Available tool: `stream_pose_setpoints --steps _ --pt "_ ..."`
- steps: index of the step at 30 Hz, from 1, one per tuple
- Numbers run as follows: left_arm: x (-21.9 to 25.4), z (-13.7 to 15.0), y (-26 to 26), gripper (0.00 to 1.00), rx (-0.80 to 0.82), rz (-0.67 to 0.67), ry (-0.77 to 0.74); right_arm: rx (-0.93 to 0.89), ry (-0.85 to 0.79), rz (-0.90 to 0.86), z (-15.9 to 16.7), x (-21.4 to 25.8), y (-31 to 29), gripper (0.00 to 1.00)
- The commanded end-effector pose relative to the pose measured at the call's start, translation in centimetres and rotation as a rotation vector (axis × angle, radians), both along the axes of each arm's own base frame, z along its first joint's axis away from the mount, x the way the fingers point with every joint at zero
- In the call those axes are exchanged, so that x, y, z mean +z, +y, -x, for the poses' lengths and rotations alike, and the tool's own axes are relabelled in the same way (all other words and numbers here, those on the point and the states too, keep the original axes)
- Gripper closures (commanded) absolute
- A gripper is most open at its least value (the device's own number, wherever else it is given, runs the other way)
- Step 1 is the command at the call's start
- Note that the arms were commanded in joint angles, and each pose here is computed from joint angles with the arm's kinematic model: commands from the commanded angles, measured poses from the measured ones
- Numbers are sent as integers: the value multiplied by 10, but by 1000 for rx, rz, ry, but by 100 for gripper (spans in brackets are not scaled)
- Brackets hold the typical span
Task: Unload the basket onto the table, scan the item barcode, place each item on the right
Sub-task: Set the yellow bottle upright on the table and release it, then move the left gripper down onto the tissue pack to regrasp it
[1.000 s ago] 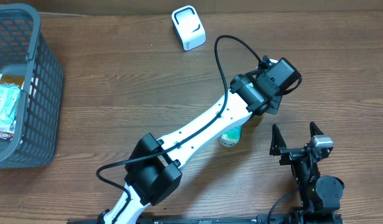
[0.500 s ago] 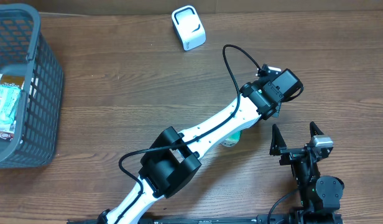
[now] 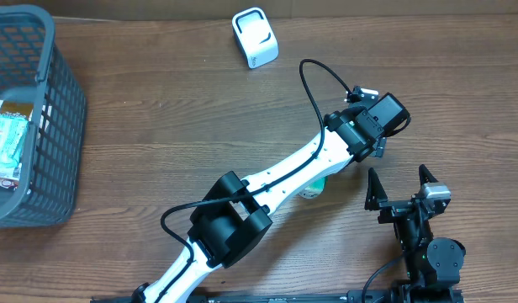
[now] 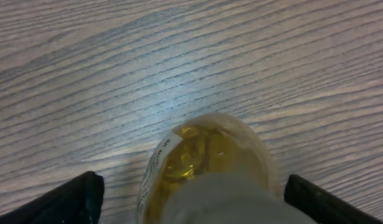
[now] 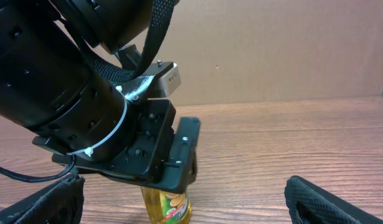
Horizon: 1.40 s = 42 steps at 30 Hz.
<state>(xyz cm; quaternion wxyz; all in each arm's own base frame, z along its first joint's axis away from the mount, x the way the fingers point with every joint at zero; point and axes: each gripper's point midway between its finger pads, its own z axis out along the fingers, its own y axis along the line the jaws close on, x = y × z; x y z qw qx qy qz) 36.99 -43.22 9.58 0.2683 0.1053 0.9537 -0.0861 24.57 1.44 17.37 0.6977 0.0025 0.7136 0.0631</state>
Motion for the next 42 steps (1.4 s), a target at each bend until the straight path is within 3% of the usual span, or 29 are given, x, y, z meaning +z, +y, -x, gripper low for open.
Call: stream_pose_setpoints --steps 1,6,11,18,23,31,39,42 --pt "12 -6 -1 1 13 20 -27 -5 -1 8 0 -3 -1 0" --pt "45 -15 5 1 -6 46 -76 -5 -1 8 0 -3 -1 0" --pt "109 -20 28 0 -3 98 -146 -5 -1 8 0 -3 -1 0" --pt "160 -12 87 0 57 83 -139 -5 -1 8 0 -3 -1 0" --pt "153 -1 118 1 63 28 -38 -5 -1 8 0 -3 -1 0" --pt "123 38 143 12 -197 36 287 -5 -1 8 0 -3 -1 0" --pt "96 65 147 45 -317 54 438 -5 -1 8 0 -3 -1 0" --pt "80 77 141 47 -338 86 504 -5 -1 8 0 -3 -1 0"
